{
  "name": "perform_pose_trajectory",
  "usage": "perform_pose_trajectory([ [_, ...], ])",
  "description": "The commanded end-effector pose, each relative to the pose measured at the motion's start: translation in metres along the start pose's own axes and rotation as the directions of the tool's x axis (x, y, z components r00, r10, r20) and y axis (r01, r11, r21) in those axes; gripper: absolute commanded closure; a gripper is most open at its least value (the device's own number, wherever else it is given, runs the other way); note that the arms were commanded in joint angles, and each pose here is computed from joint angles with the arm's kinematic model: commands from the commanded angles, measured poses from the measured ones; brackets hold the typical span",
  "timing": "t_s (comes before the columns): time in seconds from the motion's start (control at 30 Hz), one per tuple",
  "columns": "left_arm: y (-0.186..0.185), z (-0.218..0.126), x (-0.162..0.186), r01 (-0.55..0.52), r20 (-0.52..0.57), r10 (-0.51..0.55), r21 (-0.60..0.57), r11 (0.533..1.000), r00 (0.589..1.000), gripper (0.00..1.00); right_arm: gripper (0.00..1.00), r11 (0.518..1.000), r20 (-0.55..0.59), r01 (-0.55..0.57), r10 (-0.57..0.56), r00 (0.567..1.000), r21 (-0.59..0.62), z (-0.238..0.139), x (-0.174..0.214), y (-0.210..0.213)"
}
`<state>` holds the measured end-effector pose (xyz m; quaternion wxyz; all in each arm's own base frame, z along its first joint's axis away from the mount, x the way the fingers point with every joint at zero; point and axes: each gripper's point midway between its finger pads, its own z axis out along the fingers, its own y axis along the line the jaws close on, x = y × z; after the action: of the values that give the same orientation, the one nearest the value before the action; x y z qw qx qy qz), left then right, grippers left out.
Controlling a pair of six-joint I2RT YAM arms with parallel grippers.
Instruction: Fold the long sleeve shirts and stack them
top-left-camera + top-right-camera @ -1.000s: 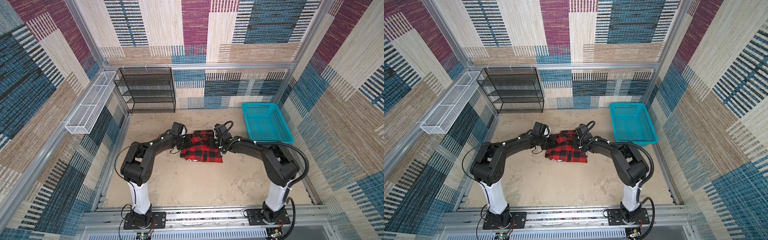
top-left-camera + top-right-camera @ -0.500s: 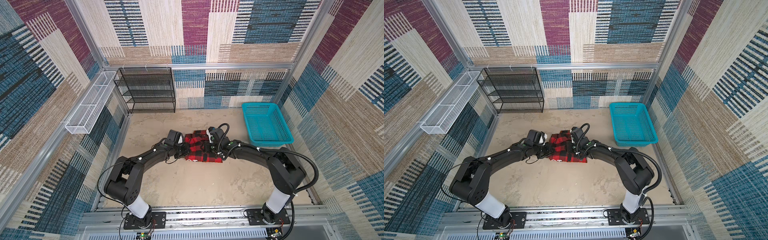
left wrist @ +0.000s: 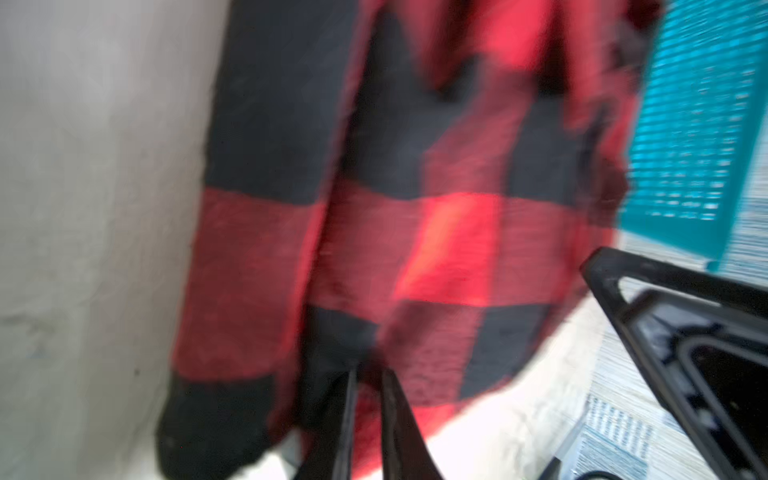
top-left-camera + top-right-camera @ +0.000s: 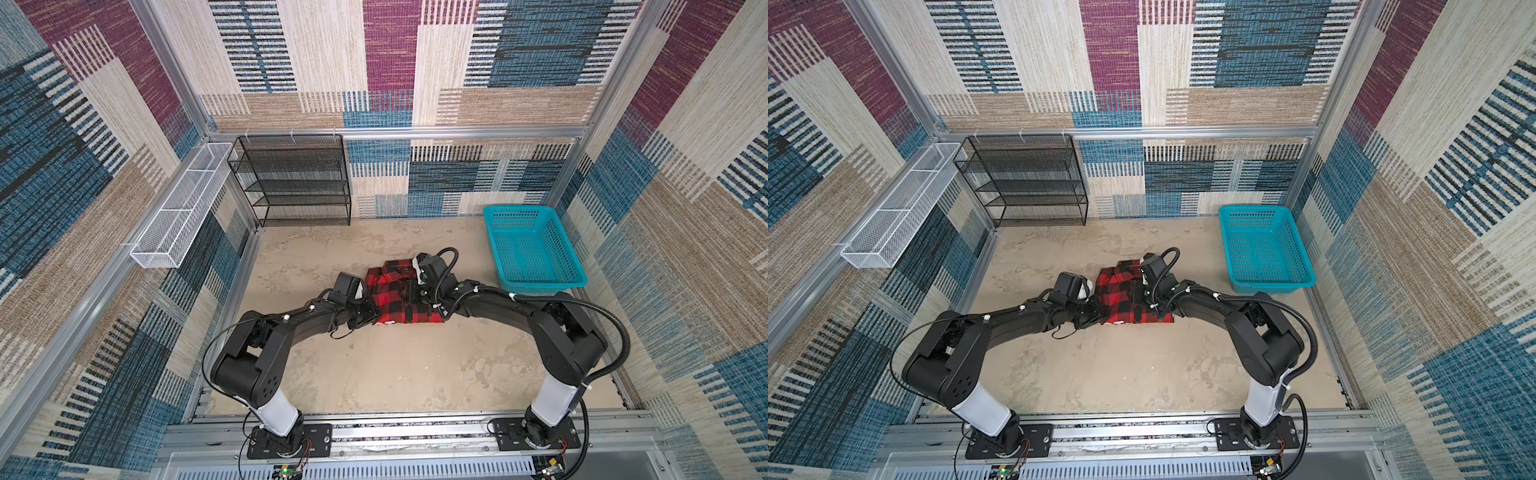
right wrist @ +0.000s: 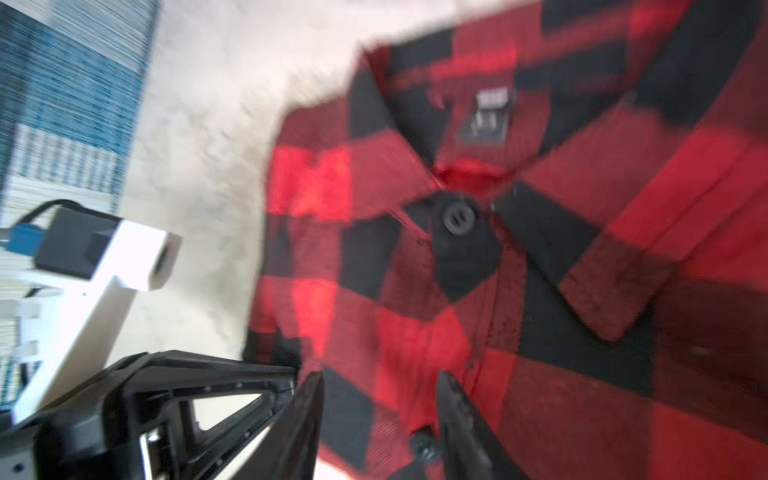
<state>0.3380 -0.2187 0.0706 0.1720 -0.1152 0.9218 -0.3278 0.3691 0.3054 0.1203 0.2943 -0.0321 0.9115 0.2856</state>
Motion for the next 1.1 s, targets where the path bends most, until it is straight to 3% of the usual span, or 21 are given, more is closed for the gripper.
perform_pose_trajectory([
  [0.0,-0.010,-0.028,-0.015,-0.047,0.033,0.048,-0.054,0.997,0.998,0.73,0.46,0.999,0.074,0.025,-0.028,0.997,0.043,-0.030,-0.022,0.004],
  [0.17,-0.049,-0.062,-0.035,-0.137,0.064,0.137,-0.018,0.990,0.988,0.63,0.38,0.991,0.212,0.013,-0.042,0.976,0.133,-0.086,-0.045,-0.007],
  [0.33,-0.075,-0.061,-0.041,-0.169,0.075,0.165,0.062,0.984,0.983,0.59,0.23,0.982,0.331,-0.051,-0.012,0.944,0.183,-0.133,-0.054,-0.040],
  [0.47,-0.093,-0.033,-0.035,-0.191,0.032,0.189,0.086,0.978,0.981,0.60,0.21,0.975,0.386,-0.121,0.041,0.922,0.185,-0.162,-0.053,-0.076],
  [0.63,-0.100,0.010,-0.025,-0.190,-0.021,0.192,0.072,0.979,0.981,0.61,0.19,0.966,0.405,-0.134,0.035,0.914,0.219,-0.181,-0.049,-0.092],
  [0.9,-0.090,0.064,-0.007,-0.115,-0.115,0.125,0.095,0.989,0.985,0.61,0.19,0.964,0.390,-0.145,0.047,0.919,0.225,-0.178,-0.039,-0.103],
  [1.07,-0.067,0.086,0.005,-0.086,-0.154,0.092,0.047,0.995,0.984,0.60,0.19,0.966,0.389,-0.142,0.048,0.920,0.218,-0.175,-0.042,-0.103],
])
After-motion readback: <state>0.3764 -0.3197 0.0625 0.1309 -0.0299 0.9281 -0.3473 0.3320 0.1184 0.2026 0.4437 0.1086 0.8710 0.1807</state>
